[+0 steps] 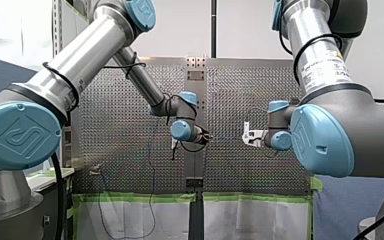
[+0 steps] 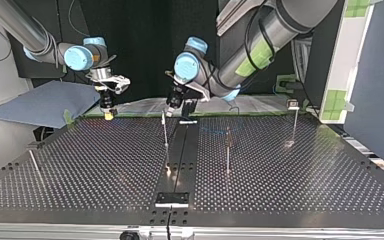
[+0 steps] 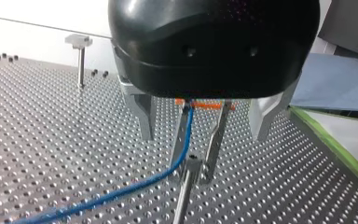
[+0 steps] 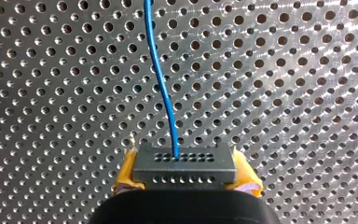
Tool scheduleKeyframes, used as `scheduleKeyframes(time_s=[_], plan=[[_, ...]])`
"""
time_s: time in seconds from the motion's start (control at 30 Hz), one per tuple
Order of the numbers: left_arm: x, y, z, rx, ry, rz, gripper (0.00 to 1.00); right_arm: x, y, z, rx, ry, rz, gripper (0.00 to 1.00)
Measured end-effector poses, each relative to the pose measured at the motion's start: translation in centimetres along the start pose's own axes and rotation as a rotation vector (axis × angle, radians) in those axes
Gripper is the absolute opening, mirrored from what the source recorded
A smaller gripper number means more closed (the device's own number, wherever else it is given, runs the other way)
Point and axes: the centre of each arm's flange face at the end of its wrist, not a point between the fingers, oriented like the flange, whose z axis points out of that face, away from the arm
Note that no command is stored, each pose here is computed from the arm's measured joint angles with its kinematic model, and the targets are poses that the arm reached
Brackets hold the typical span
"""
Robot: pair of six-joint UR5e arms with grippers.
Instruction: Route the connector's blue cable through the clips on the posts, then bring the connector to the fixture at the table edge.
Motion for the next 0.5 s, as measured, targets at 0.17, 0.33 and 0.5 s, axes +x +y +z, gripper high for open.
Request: scheduleKeyframes(time_s=[0.17, 0.33, 0.5], plan=[[-0.05, -0.43, -0.34, 0.009, 0.000, 0.001, 1.00, -0.05, -0.01, -0.01, 0.000, -0.001, 0.001, 0.07], [0.00, -0.67, -0.48, 0.006, 0.002, 0.003, 1.00, -0.12, -0.01, -0.02, 0.001, -0.003, 0.004, 0.07], [0.05, -0.78, -0.61, -0.001, 0.006, 0.005, 1.00, -0.15, 0.00, -0.03, 0.001, -0.004, 0.005, 0.07]])
